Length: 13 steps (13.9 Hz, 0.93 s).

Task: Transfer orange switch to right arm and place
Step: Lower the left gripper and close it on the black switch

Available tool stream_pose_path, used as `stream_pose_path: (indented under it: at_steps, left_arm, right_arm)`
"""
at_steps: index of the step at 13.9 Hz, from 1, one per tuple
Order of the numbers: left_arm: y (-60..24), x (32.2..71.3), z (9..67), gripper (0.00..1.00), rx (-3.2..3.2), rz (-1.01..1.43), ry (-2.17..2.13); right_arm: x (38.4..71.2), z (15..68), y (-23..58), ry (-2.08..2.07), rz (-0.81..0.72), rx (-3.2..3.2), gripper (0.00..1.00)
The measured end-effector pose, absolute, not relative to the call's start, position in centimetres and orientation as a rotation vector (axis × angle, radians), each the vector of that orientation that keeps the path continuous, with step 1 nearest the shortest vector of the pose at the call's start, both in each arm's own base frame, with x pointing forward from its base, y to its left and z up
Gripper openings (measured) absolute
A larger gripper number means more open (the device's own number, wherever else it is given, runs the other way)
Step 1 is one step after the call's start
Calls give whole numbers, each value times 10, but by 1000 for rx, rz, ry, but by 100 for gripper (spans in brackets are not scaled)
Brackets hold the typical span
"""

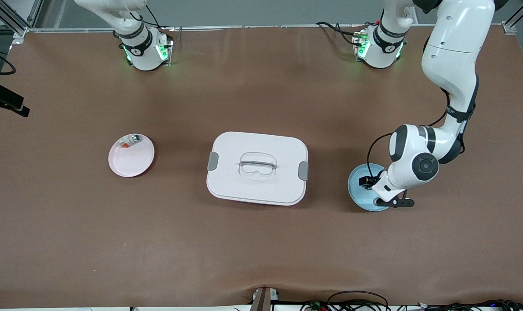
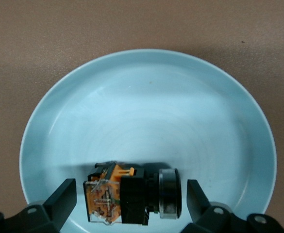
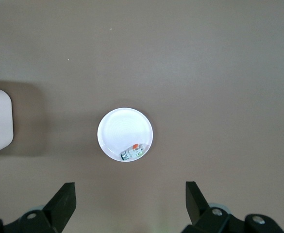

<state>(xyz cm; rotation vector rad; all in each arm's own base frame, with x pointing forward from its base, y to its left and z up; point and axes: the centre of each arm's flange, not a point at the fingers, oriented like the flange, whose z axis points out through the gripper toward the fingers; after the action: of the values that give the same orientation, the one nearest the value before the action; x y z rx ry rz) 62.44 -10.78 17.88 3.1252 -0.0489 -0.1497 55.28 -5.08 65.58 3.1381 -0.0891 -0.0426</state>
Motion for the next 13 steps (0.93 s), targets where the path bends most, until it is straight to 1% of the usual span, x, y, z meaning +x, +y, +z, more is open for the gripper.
stream_pose_path:
  at_steps: [2, 4, 5, 10, 13]
  left_arm:
    - [-108, 624, 179, 96, 3125, -148, -47]
    - [-109, 624, 179, 76, 3125, -147, -46]
    - [-109, 625, 179, 72, 3125, -143, -47]
    - [-111, 625, 181, 72, 3126, -135, 8]
    - [-114, 628, 198, 72, 3123, -121, 4]
  right_arm:
    - [553, 656, -51, -89, -44, 3138, 100]
    - [553, 655, -51, -89, -45, 3138, 100]
    - [553, 655, -51, -89, -46, 3138, 100]
    - [553, 654, -51, -91, -49, 3138, 100]
    - [553, 654, -52, -91, -49, 3138, 100]
